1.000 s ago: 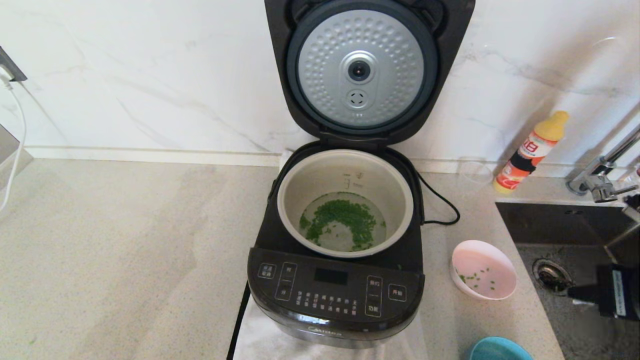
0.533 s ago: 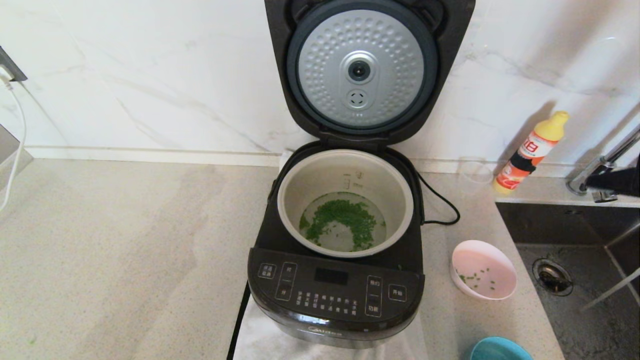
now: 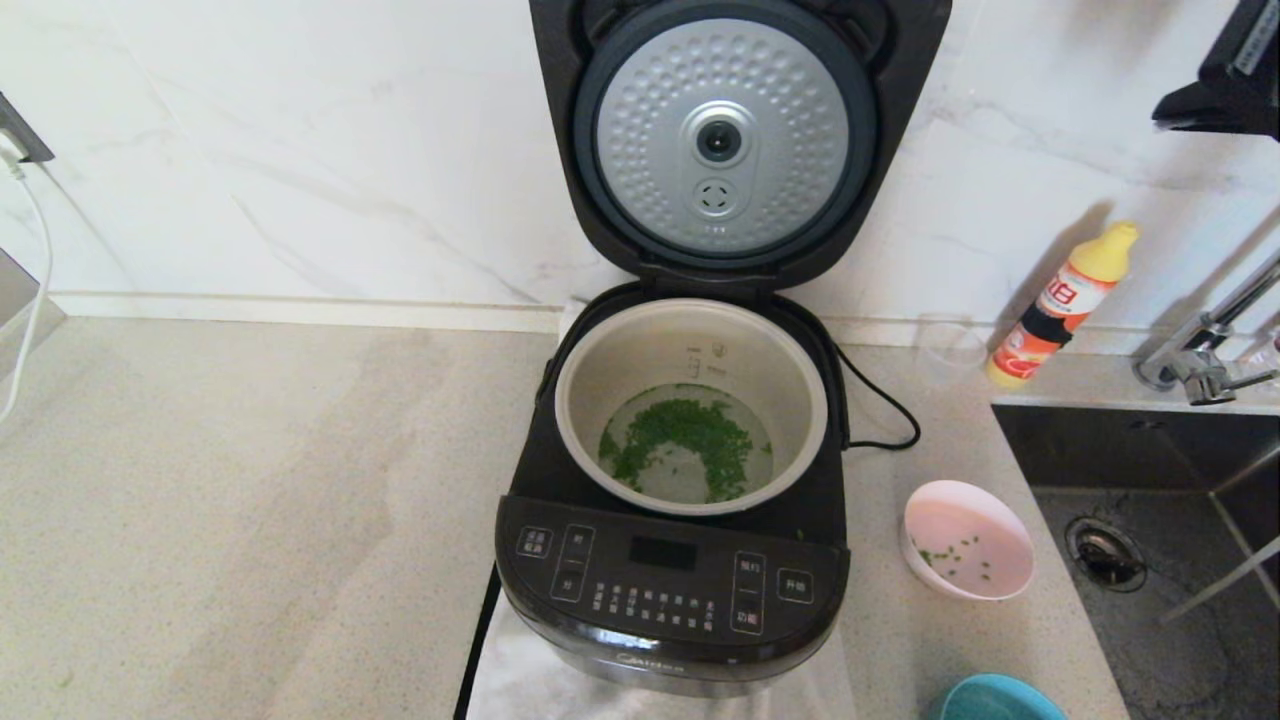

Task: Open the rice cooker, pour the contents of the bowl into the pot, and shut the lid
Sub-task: Close the rice cooker

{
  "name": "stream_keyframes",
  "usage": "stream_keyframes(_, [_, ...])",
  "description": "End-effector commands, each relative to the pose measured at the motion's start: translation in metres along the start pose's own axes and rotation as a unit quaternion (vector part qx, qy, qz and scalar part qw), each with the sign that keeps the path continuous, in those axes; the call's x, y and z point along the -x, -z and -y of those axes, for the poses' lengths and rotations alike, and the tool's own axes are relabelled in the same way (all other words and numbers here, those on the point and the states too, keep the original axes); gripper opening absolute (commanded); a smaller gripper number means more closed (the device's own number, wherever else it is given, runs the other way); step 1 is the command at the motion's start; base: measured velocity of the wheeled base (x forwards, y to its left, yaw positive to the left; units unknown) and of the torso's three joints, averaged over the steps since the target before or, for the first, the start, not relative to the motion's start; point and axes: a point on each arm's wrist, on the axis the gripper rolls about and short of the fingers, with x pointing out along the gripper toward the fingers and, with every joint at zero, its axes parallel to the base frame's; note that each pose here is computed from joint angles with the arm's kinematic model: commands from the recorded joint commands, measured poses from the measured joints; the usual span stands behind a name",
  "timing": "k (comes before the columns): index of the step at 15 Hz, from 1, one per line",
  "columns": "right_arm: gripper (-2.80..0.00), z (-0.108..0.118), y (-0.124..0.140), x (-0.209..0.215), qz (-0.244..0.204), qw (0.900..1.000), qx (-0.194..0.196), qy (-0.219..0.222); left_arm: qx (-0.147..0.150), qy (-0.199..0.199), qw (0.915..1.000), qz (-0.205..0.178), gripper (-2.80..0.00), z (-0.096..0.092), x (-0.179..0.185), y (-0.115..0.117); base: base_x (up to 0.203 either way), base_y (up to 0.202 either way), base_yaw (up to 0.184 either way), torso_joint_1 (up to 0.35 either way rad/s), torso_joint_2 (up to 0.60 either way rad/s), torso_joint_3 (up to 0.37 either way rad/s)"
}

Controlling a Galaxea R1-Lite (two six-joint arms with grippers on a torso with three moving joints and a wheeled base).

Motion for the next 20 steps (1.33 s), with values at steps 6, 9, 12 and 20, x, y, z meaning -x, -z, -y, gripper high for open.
stream_keyframes(6, [-2.8, -0.008, -0.004, -0.044, -0.032, 0.99, -0.013, -0.14, 0.0, 0.0, 1.0, -0.004, -2.8, 0.0, -0.001, 0.003, 0.0, 0.0, 0.0, 0.0, 0.0, 0.0])
stream_keyframes(9, [-2.8, 0.003, -0.014, -0.04, -0.071, 0.973, -0.012, -0.221, 0.0, 0.0, 1.0, -0.004, -2.8, 0.0, -0.001, 0.003, 0.0, 0.0, 0.0, 0.0, 0.0, 0.0])
stream_keyframes(12, [-2.8, 0.008, -0.018, -0.048, -0.074, 0.954, -0.004, -0.29, 0.0, 0.0, 1.0, -0.004, -2.8, 0.0, -0.001, 0.003, 0.0, 0.0, 0.0, 0.0, 0.0, 0.0])
stream_keyframes(20, [-2.8, 0.009, 0.006, -0.093, -0.09, 0.934, 0.005, -0.346, 0.0, 0.0, 1.0, -0.004, -2.8, 0.0, -0.001, 0.003, 0.0, 0.0, 0.0, 0.0, 0.0, 0.0])
